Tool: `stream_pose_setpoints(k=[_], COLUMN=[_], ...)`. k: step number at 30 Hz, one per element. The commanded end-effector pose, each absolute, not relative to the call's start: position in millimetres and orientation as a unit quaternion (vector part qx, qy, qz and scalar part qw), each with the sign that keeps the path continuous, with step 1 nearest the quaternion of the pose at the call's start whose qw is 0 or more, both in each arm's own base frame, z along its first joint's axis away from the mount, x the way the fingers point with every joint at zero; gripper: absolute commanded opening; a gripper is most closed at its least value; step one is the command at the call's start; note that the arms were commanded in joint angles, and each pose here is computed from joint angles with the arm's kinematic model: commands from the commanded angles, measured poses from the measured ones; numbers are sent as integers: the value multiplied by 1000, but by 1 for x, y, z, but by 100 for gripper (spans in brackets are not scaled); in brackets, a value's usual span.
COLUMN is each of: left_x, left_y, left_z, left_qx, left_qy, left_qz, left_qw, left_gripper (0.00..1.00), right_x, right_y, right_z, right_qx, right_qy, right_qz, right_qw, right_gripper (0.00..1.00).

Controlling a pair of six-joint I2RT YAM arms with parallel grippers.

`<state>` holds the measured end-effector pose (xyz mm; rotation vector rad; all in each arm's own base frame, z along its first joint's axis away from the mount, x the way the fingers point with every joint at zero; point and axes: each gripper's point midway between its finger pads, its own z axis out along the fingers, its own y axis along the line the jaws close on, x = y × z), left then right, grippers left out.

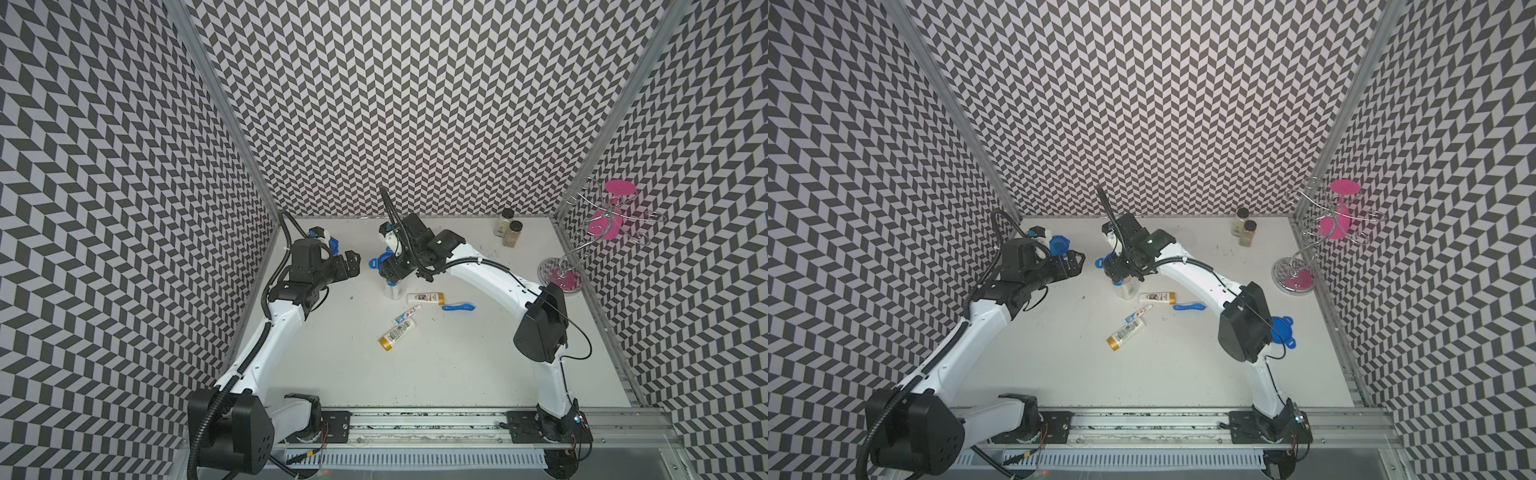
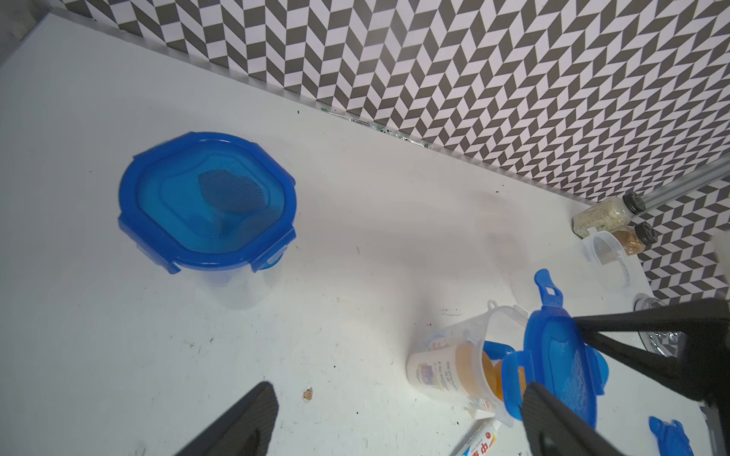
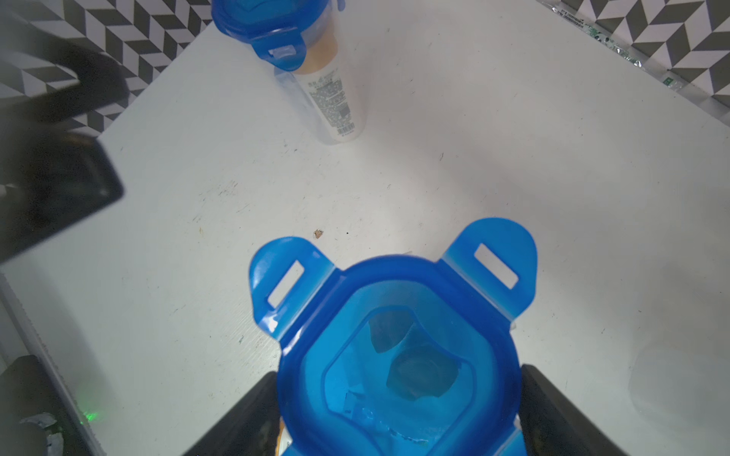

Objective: Pack away toiletry kits
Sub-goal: Close the lid on the container.

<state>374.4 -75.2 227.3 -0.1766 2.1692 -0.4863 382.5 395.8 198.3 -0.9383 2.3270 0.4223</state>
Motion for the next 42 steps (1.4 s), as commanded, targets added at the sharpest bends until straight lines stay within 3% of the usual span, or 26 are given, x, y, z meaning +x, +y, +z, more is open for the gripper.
stream_pose_setpoints(k=[1,10,25,42], left_x=[371,375,377,381], left_y=[-68,-69,-70,-78], left_z=[229,228,226,235], left_qx=[-79,-79,-76,-59], left_qy=[873,872,875,871], left_qz=[-190,-197,-196,-210], left_qw=[443,441,437,439], left_gripper=[99,98,98,100], right_x=[394,403,397,395], right_y=[397,391,401,398], right_z=[199,182,163,175], right_qx=[-369,-371,-361,-353], right_qy=[864,868,879,879], right_qz=[129,95,126,128], right_qw=[318,316,284,294], right_gripper=[62,65,67,93])
